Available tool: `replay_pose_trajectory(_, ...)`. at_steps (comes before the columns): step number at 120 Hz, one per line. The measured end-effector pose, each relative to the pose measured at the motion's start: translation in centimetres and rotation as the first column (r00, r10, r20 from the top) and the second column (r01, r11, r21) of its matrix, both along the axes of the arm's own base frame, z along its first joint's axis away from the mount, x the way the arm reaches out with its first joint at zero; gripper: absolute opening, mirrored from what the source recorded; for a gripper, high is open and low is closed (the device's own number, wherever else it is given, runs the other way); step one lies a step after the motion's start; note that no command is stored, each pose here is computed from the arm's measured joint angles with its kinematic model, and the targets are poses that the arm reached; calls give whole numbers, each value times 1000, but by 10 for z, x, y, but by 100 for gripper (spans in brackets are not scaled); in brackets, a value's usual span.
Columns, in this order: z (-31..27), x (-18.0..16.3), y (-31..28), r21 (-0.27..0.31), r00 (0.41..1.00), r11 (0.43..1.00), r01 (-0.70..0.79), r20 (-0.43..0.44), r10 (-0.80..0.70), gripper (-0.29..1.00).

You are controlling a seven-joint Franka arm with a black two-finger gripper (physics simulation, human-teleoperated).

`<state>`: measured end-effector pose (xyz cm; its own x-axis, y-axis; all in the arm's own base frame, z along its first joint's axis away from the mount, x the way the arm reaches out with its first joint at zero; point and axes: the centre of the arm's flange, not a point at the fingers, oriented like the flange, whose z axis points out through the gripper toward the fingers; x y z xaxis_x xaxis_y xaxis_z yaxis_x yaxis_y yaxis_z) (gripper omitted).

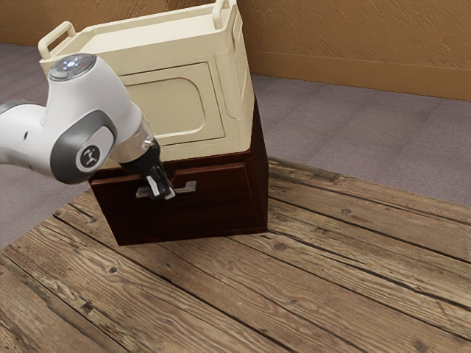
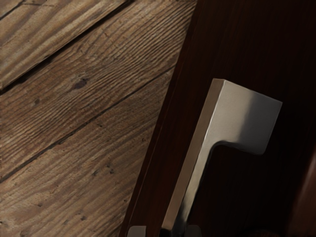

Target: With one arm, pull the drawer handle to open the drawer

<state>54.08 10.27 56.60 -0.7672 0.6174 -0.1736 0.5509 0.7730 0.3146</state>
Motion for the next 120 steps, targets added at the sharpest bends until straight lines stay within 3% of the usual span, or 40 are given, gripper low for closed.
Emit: replay_pose_trajectory(120, -3, -38, -37, -26, 991, 992, 120, -56, -122, -8)
